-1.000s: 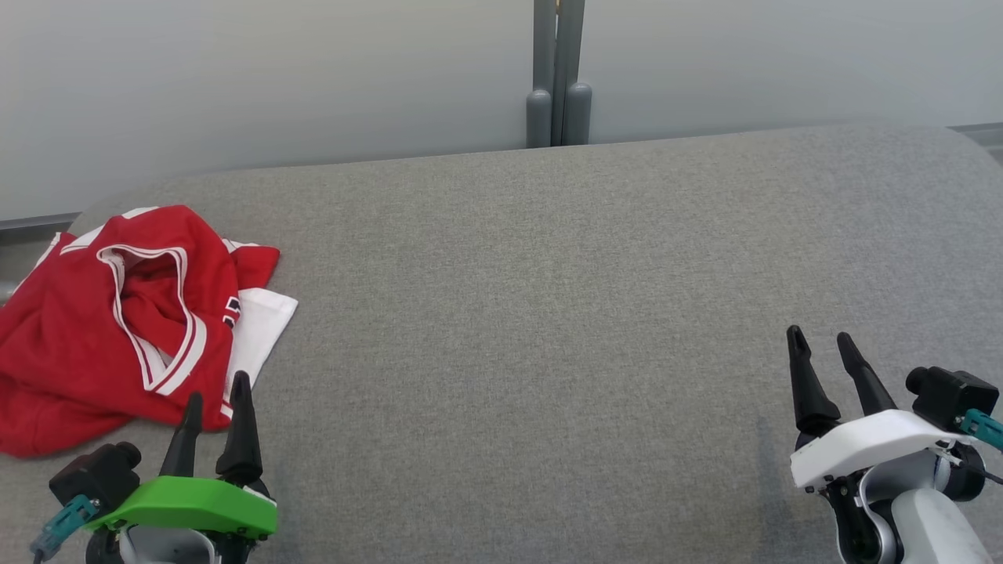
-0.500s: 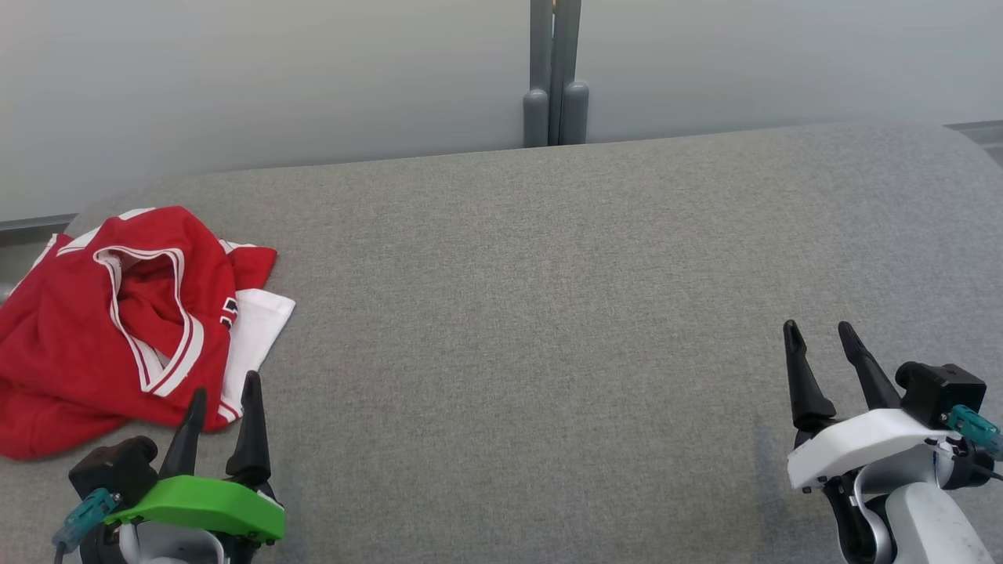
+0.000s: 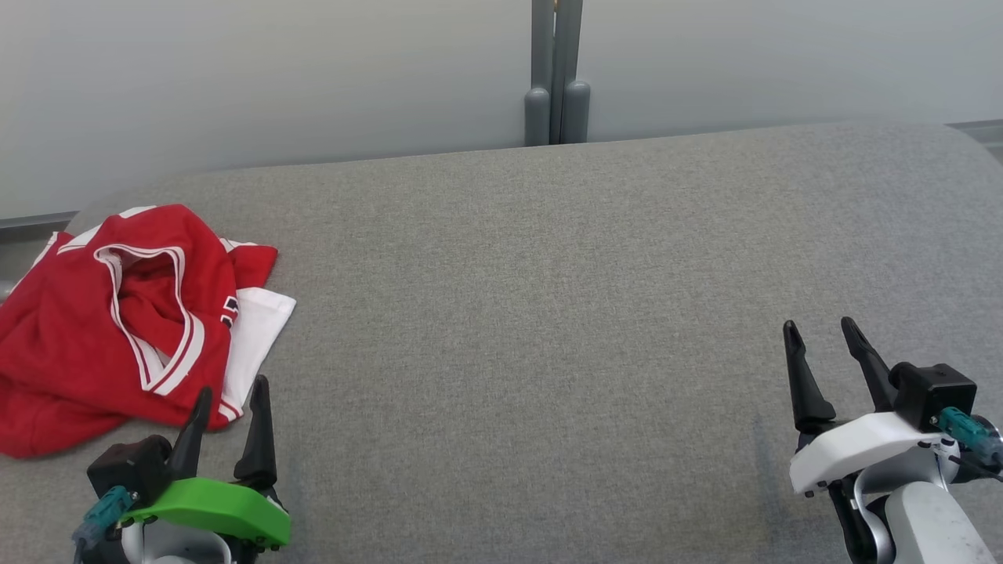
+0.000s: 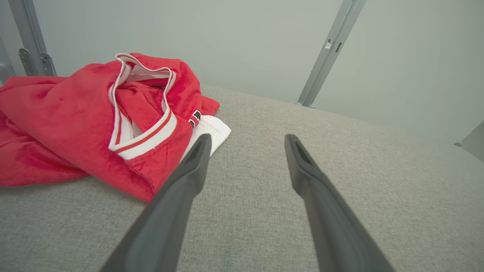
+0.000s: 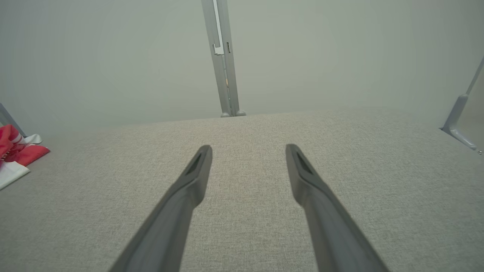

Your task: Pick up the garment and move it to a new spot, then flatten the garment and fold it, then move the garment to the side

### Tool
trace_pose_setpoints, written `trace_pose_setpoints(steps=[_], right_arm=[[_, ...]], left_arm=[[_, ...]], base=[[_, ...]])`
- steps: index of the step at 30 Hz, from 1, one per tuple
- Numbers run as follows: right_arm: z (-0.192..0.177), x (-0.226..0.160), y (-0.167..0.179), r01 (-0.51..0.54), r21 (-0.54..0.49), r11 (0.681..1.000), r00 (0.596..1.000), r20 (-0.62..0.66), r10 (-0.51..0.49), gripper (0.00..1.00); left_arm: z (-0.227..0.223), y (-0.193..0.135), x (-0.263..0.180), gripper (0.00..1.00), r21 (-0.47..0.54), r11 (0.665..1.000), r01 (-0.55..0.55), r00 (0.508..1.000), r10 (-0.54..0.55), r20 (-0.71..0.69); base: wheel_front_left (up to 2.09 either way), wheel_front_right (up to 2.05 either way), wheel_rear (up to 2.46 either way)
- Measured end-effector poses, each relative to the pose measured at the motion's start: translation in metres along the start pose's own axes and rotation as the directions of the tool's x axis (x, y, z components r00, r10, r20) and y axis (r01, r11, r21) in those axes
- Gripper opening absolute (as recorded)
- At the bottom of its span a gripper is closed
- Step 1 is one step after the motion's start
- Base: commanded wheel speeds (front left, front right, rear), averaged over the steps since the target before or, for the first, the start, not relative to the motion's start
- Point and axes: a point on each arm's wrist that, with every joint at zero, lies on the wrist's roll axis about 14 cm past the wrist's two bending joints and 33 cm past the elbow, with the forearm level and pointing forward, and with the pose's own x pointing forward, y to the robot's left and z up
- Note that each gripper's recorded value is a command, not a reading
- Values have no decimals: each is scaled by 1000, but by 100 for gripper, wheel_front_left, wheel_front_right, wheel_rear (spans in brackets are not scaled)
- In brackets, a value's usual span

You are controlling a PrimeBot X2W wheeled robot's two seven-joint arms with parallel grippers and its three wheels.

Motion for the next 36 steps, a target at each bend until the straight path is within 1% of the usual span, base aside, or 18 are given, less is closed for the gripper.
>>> trace_pose_setpoints(steps=[4, 14, 29, 36], right_arm=[[-1, 0, 0, -5, -27, 1000, 1000, 0, 5, 100], [-1, -1, -5, 8, -53, 999, 1000, 7, -8, 100], [1, 3, -3, -16, -153, 988, 1000, 16, 19, 100], [0, 5, 0, -23, -148, 989, 1000, 16, 26, 100]], left_arm=[[0, 0, 1, 100, 31, 999, 7, 1000, -7, 1], [-4, 2, 0, 100, 77, 997, 14, 1000, -13, -10], [-8, -3, 3, 100, 167, 985, 52, 999, -49, -21], [-9, 0, 1, 100, 170, 985, 43, 999, -39, -23]], base=[[0, 0, 0], [0, 0, 0], [0, 0, 0], [0, 0, 0]])
